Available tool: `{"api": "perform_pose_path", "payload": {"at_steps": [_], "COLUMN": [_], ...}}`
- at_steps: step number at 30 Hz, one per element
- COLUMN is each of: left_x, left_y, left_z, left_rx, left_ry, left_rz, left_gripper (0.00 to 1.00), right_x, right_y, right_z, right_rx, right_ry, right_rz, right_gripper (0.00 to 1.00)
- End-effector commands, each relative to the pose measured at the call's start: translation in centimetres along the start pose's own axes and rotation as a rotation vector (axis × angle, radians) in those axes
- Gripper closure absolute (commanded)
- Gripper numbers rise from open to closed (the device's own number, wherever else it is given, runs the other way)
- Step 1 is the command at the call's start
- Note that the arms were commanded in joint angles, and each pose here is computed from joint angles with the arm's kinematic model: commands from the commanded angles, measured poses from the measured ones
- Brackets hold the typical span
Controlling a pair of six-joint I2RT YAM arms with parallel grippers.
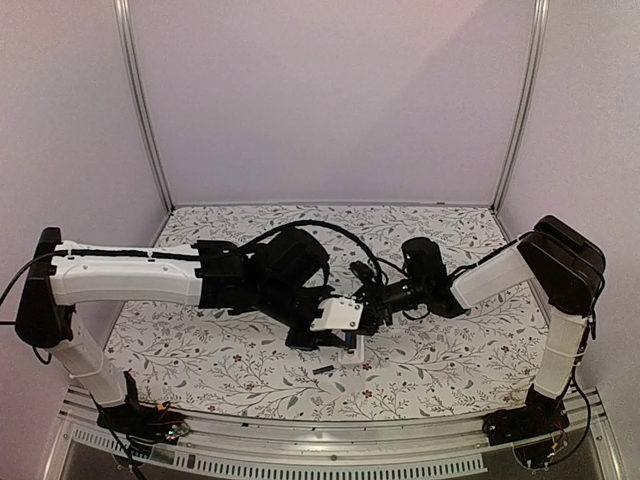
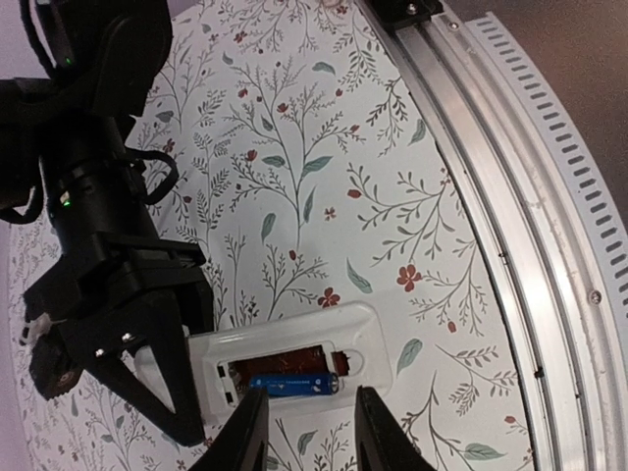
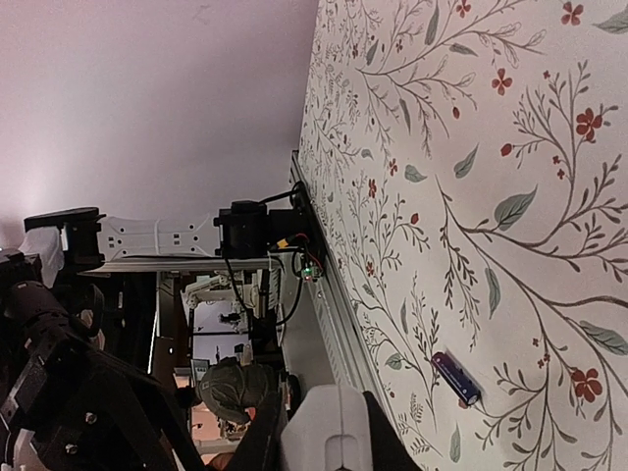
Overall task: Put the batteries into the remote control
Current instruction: Load the battery into the battery compartment.
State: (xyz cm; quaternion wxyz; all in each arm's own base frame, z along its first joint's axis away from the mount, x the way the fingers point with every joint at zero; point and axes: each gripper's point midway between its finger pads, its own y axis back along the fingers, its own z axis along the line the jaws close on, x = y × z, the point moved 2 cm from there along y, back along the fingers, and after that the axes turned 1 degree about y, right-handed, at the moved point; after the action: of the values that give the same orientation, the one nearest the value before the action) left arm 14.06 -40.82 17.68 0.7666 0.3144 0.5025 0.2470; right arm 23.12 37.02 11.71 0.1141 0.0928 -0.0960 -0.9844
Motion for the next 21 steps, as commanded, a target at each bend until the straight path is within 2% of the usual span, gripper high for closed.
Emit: {"api": "perform_pose_path", "payload": {"at_steps": [1, 21], "left_x": [-0.1, 1.4], "left_y": [-0.5, -2.9], "left_z": [-0.8, -0.9], "left_rx": [0.063, 0.103], "left_ry": [-0.016, -0.02], "left_rz": [0.003, 0.075], "left_gripper": [0.69, 0.69], "right_x": [0.0, 0.4], "right_y": [-0.3, -0.7], "right_z": [1.3, 1.6], "right_rx": [-0.016, -0.014], "right_ry": [0.048, 0.061], "right_rz": [0.023, 0.044], "right_gripper": [1.0, 1.0]}}
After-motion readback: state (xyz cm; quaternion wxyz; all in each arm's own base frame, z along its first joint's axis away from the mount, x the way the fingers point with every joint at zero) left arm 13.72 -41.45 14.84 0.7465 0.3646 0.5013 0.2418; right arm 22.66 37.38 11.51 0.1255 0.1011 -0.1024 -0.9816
